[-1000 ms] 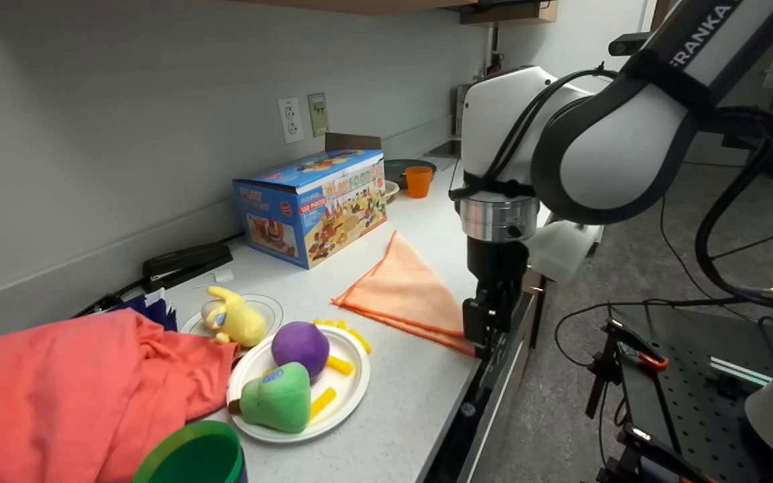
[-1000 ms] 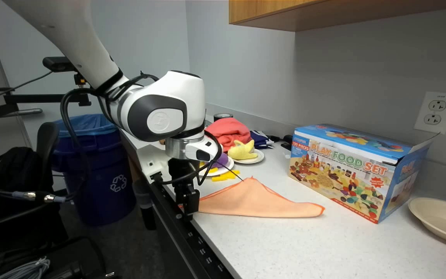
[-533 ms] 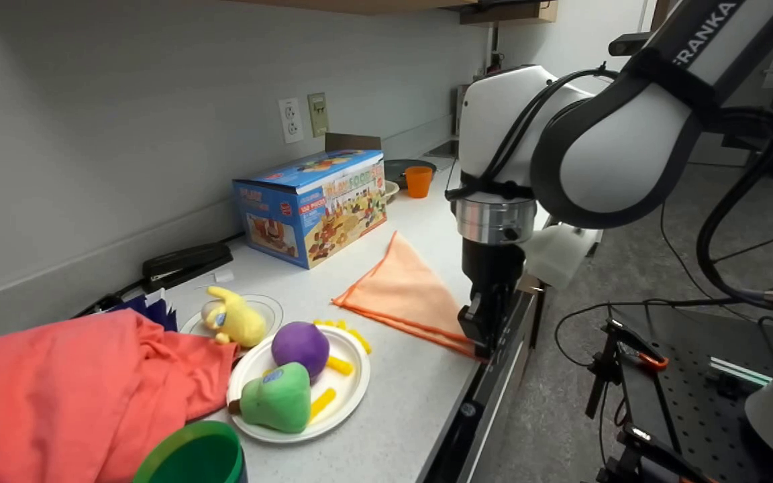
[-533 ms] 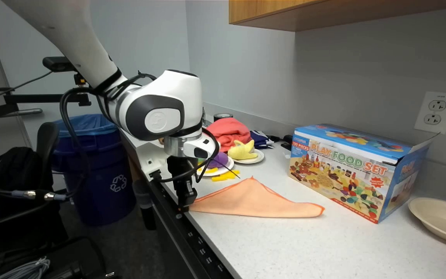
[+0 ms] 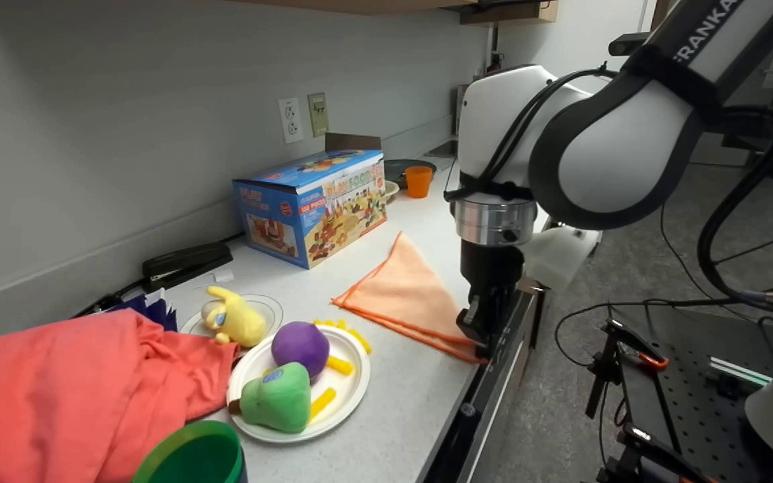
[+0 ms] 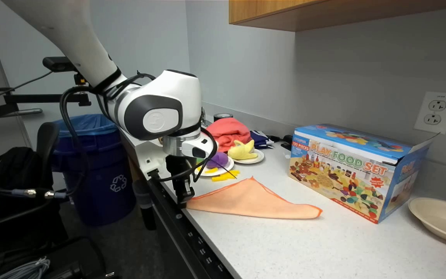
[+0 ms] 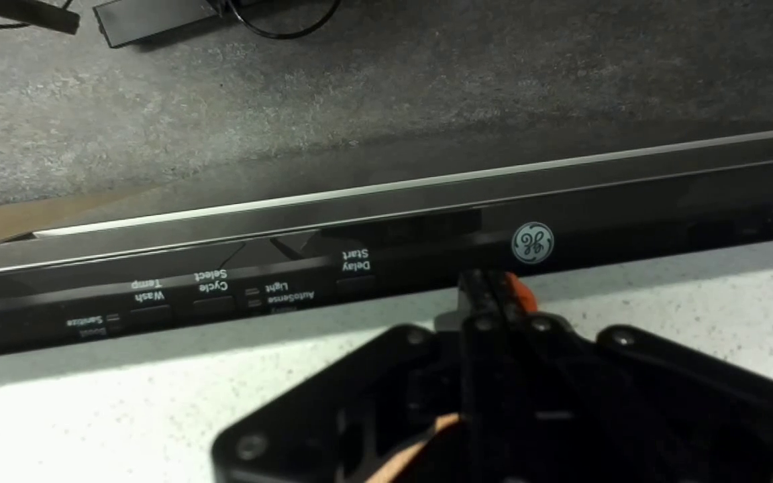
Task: Fold the peach towel into a triangle thrice
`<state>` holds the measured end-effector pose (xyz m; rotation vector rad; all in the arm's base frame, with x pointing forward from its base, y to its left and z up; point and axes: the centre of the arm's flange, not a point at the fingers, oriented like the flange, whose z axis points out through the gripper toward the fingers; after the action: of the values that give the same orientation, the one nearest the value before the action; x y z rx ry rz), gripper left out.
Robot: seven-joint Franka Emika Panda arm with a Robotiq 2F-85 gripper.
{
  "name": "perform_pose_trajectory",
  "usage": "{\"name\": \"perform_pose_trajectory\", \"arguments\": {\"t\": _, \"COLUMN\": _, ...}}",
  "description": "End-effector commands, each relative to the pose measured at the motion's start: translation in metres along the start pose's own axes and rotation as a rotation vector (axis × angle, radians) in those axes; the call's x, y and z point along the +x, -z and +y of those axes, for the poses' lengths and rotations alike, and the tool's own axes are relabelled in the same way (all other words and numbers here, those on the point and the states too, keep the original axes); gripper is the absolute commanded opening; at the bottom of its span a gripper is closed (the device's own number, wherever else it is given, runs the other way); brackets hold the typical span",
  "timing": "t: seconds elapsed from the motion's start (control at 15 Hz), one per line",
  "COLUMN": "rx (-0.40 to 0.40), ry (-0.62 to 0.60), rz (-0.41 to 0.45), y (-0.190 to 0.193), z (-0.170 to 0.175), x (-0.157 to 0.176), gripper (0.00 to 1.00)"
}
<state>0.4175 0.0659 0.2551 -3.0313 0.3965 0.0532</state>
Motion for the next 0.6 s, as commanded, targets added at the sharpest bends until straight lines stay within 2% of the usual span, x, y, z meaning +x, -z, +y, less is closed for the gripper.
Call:
{"name": "perform_pose_trajectory", "arguments": {"t": 0.0, "rx": 0.007, "ry": -0.013, "rz": -0.014, "y": 0.015, "z": 0.001, "x": -0.011, "gripper": 0.0}}
{"name": "perform_pose_trajectory", "arguments": {"t": 0.27, "rx": 0.006, "ry": -0.027, "rz": -0.015, "y": 0.041, "z": 0.011, "x": -0.006, "gripper": 0.0}}
{"name": "perform_pose_trajectory", "arguments": {"t": 0.53, "rx": 0.023, "ry": -0.062, "rz": 0.063, "y": 0.077, "z": 0.027, "x": 0.02, "gripper": 0.0}}
